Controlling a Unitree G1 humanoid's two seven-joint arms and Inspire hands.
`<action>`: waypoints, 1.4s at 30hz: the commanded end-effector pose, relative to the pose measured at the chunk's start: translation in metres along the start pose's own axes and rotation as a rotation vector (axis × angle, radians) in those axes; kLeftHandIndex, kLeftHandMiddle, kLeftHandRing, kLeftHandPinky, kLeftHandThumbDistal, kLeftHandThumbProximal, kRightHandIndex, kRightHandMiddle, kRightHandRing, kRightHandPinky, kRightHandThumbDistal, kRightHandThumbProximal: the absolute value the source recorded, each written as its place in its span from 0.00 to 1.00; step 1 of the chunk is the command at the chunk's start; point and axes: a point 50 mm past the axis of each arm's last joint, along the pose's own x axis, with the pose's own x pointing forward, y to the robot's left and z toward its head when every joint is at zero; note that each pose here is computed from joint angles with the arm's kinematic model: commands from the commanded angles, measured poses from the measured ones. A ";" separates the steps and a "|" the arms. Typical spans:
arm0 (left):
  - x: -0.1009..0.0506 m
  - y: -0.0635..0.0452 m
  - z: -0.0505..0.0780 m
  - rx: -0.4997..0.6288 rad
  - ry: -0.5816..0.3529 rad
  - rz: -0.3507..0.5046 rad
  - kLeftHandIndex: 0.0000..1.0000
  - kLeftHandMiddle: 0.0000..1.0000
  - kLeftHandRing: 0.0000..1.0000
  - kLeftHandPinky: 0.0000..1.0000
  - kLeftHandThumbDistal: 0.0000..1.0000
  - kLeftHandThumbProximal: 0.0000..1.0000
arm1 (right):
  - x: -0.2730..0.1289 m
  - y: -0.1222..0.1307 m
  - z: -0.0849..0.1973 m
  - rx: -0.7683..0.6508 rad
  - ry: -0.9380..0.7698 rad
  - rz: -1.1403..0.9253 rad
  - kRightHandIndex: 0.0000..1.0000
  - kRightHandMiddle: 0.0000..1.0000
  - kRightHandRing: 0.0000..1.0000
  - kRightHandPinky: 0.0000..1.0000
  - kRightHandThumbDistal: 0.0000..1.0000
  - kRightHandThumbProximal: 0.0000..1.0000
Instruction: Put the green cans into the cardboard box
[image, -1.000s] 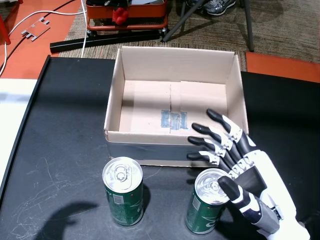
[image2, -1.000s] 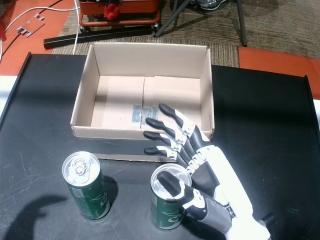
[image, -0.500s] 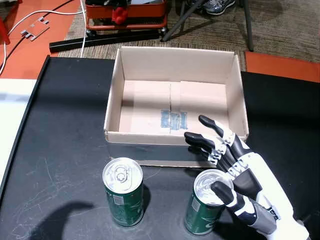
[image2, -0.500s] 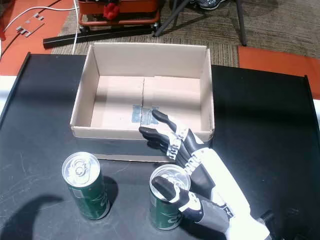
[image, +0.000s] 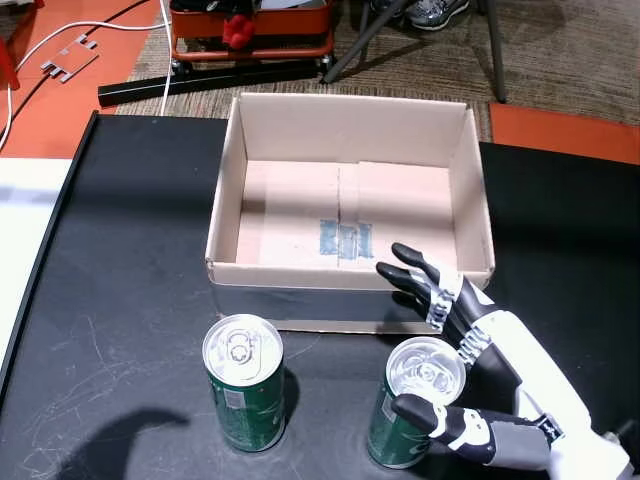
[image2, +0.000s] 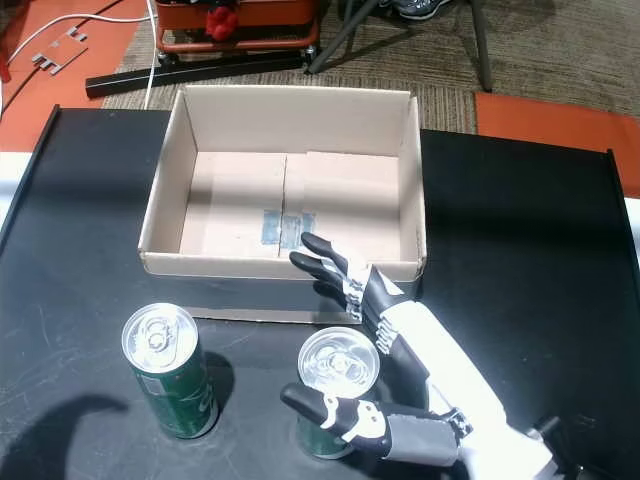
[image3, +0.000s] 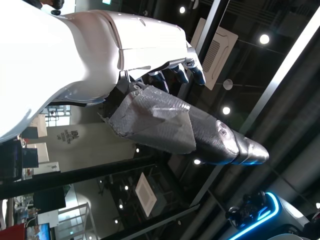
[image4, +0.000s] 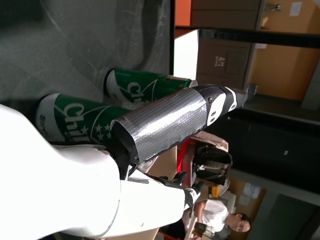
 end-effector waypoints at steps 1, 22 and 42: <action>-0.001 -0.003 0.002 0.000 -0.008 0.013 0.68 0.79 0.89 0.86 1.00 0.75 | -0.002 0.001 -0.003 -0.001 0.022 -0.002 1.00 1.00 0.97 1.00 1.00 0.57; -0.002 0.001 0.000 -0.054 -0.008 0.024 0.66 0.79 0.88 0.86 1.00 0.65 | -0.002 0.011 -0.027 -0.019 0.119 -0.001 0.89 0.91 0.93 1.00 1.00 0.62; 0.001 0.004 -0.002 -0.063 0.001 0.032 0.66 0.79 0.89 0.86 0.86 0.58 | -0.006 0.022 -0.038 0.012 0.188 0.072 0.82 0.87 0.90 0.99 1.00 0.59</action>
